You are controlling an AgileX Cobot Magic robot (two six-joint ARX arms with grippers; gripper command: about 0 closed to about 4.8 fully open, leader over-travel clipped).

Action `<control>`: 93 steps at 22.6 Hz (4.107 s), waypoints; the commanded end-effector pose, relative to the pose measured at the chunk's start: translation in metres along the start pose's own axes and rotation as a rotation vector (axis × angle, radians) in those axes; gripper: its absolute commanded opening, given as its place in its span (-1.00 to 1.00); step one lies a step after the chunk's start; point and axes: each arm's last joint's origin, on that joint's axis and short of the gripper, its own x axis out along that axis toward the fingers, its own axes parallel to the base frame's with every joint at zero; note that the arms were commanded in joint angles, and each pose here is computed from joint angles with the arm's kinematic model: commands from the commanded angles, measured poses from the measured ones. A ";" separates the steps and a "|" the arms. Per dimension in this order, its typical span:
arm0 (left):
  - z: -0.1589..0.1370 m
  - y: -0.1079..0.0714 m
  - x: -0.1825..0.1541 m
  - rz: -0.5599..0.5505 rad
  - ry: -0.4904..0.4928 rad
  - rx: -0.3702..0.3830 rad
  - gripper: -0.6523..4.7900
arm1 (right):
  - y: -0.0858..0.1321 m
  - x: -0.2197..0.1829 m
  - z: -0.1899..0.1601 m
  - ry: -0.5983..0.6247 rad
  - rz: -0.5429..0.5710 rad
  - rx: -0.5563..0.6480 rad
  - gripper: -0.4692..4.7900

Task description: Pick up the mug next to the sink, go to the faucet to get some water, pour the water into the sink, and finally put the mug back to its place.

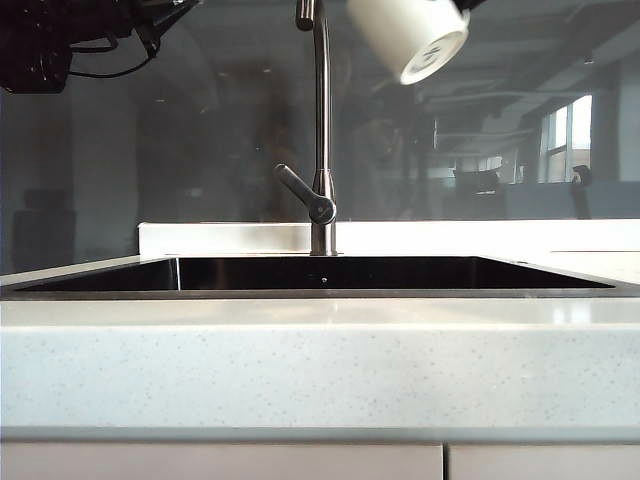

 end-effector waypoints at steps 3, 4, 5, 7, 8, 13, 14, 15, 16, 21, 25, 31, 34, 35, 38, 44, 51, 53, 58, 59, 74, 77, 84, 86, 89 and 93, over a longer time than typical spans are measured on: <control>0.004 -0.001 0.001 0.007 -0.018 -0.020 -0.77 | -0.038 -0.028 -0.028 -0.131 0.010 0.168 -0.84; 0.003 -0.001 0.002 0.005 -0.016 -0.023 -0.77 | -0.041 -0.029 -0.037 -0.134 0.006 0.188 -0.84; 0.003 -0.001 0.004 0.002 -0.013 -0.027 -0.77 | -0.045 -0.032 -0.059 -0.147 -0.011 0.228 -0.84; 0.003 -0.001 0.004 0.001 -0.011 -0.027 -0.77 | -0.047 -0.036 -0.082 -0.174 -0.047 0.256 -0.83; 0.003 -0.001 0.004 0.001 -0.010 -0.027 -0.77 | -0.046 -0.039 -0.104 -0.202 -0.087 0.288 -0.83; 0.002 -0.001 0.005 -0.002 -0.009 -0.029 -0.77 | -0.038 -0.040 -0.180 -0.294 -0.112 0.353 -0.83; 0.002 -0.001 0.006 -0.002 -0.009 -0.030 -0.77 | -0.036 -0.039 -0.193 -0.306 -0.120 0.353 -0.83; 0.002 -0.001 0.008 -0.008 -0.008 -0.037 -0.77 | -0.033 -0.036 -0.211 -0.321 -0.138 0.366 -0.83; 0.001 -0.001 0.009 -0.010 -0.008 -0.043 -0.77 | -0.032 -0.036 -0.220 -0.335 -0.157 0.378 -0.83; 0.001 -0.002 0.012 -0.015 -0.007 -0.049 -0.77 | -0.029 -0.038 -0.264 -0.318 -0.239 0.406 -0.83; 0.001 -0.002 0.012 -0.015 -0.007 -0.049 -0.77 | -0.032 -0.038 -0.279 -0.314 -0.254 0.413 -0.83; 0.001 -0.002 0.012 -0.016 -0.007 -0.050 -0.77 | -0.033 -0.021 -0.301 -0.264 -0.139 0.456 -0.83; 0.001 -0.002 0.012 -0.015 -0.007 -0.057 -0.77 | -0.033 -0.017 -0.305 -0.247 -0.141 0.435 -0.83; 0.001 -0.002 0.012 -0.015 -0.007 -0.057 -0.77 | -0.034 -0.016 -0.306 -0.244 -0.147 0.431 -0.83; 0.001 -0.002 0.012 -0.015 -0.007 -0.057 -0.77 | -0.034 -0.013 -0.310 -0.233 -0.149 0.401 -0.83; 0.000 -0.002 0.015 -0.023 -0.005 -0.059 -0.77 | -0.035 -0.006 -0.318 -0.212 -0.169 0.345 -0.83; -0.001 -0.002 0.015 -0.023 -0.001 -0.059 -0.77 | -0.036 -0.003 -0.323 -0.209 -0.166 0.354 -0.83; -0.001 -0.002 0.015 -0.023 -0.001 -0.059 -0.77 | -0.036 -0.003 -0.322 -0.210 -0.166 0.355 -0.83; -0.001 -0.002 0.015 -0.023 -0.001 -0.059 -0.77 | -0.036 -0.003 -0.322 -0.217 -0.177 0.351 -0.83; -0.001 -0.002 0.015 -0.023 -0.001 -0.059 -0.77 | -0.036 -0.003 -0.322 -0.219 -0.179 0.352 -0.83; -0.001 -0.002 0.015 -0.027 0.018 -0.073 -0.77 | -0.027 0.007 -0.342 -0.366 -0.266 0.394 -0.83; -0.001 -0.002 0.015 -0.027 0.018 -0.073 -0.77 | -0.028 0.010 -0.345 -0.412 -0.280 0.378 -0.83; -0.002 -0.003 0.018 -0.035 0.019 -0.067 -0.77 | -0.027 0.014 -0.343 -0.420 -0.288 0.372 -0.83; -0.003 -0.004 0.021 -0.041 0.022 -0.068 -0.77 | -0.025 0.017 -0.341 -0.426 -0.280 0.368 -0.83; -0.004 -0.005 0.026 -0.053 0.025 -0.071 -0.77 | -0.023 0.021 -0.337 -0.429 -0.283 0.367 -0.83; -0.006 -0.006 0.032 -0.064 0.031 -0.077 -0.77 | -0.024 0.019 -0.334 -0.454 -0.319 0.354 -0.83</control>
